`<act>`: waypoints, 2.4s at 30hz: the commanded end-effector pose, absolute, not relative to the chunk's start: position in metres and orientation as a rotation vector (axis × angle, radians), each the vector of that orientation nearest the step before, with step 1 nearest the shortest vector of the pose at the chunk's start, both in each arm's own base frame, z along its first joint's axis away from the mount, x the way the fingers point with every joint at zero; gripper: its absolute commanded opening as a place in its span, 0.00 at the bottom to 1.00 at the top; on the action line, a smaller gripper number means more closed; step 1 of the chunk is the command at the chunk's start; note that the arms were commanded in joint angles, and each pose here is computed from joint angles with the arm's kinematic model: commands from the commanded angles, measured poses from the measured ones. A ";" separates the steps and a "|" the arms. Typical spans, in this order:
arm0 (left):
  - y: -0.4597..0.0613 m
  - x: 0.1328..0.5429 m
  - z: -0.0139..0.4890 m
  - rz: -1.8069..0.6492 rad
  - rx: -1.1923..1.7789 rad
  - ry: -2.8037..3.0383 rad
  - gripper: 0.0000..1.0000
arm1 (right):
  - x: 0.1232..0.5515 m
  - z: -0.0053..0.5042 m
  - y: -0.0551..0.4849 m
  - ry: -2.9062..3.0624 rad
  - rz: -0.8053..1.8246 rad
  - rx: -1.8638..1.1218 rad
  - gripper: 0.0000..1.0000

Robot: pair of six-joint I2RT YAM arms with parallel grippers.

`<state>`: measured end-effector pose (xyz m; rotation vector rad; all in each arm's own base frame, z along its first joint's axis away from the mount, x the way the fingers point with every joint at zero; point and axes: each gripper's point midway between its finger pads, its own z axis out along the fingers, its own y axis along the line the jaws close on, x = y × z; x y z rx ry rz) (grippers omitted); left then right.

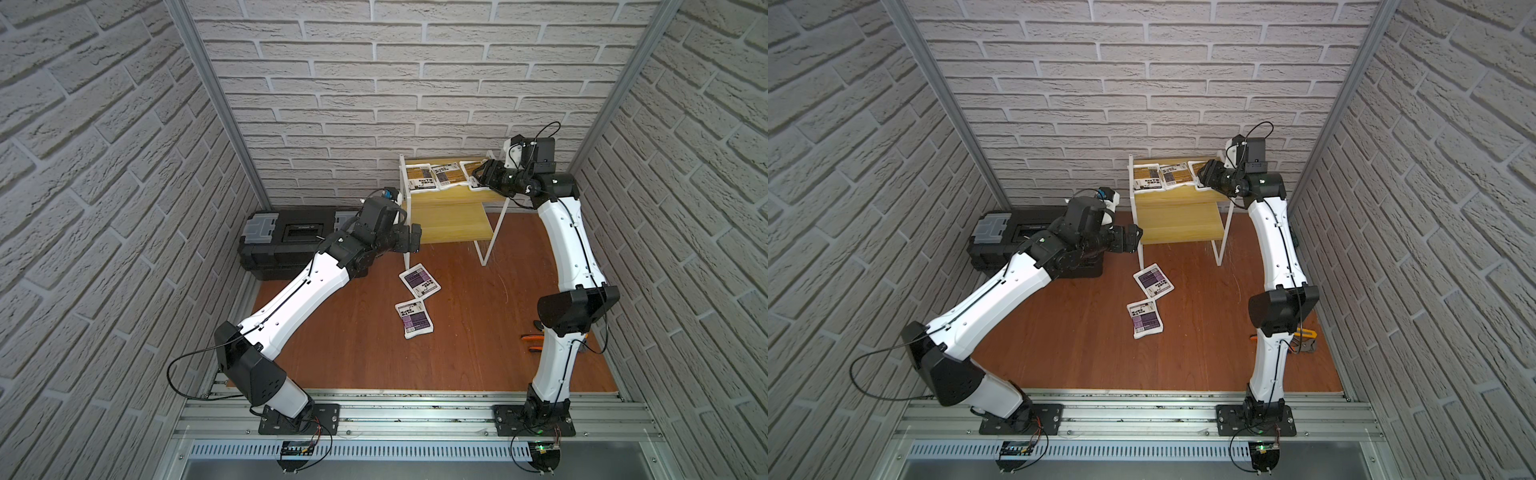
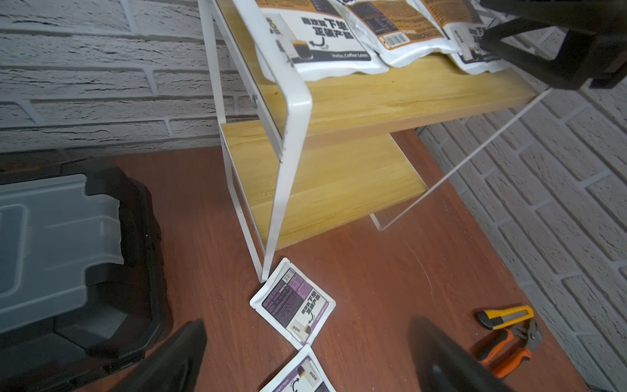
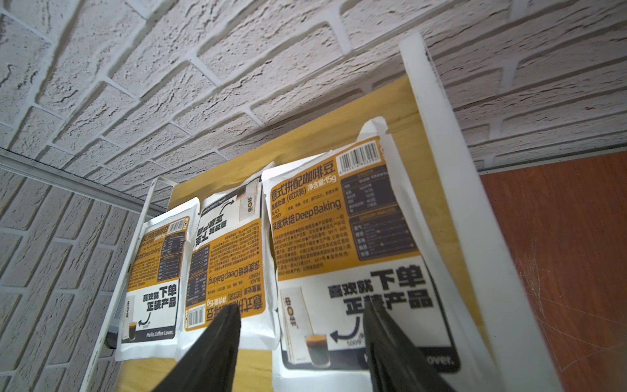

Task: Place the bagged coffee beans on the shelf by color
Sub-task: Place the bagged coffee beans on the shelf, then pick up the bagged coffee beans at the center of the board.

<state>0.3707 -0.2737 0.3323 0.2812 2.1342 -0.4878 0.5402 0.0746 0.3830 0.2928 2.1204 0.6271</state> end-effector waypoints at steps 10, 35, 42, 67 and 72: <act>-0.254 0.364 0.351 -0.467 0.232 2.064 0.98 | 0.468 0.494 0.080 1.900 0.710 0.194 0.63; -0.188 0.298 0.171 -0.238 0.227 2.436 0.99 | 0.312 0.249 0.122 2.368 0.833 0.308 0.63; -0.206 0.298 0.123 -0.259 0.332 2.545 0.98 | 0.272 0.159 0.149 2.550 0.827 0.358 0.63; -0.235 0.322 0.054 -0.199 0.521 2.663 0.99 | 0.246 0.060 0.198 2.636 1.003 0.728 0.72; -0.235 0.326 0.049 -0.175 0.528 2.666 0.99 | 0.238 0.045 0.191 2.588 0.969 0.937 0.73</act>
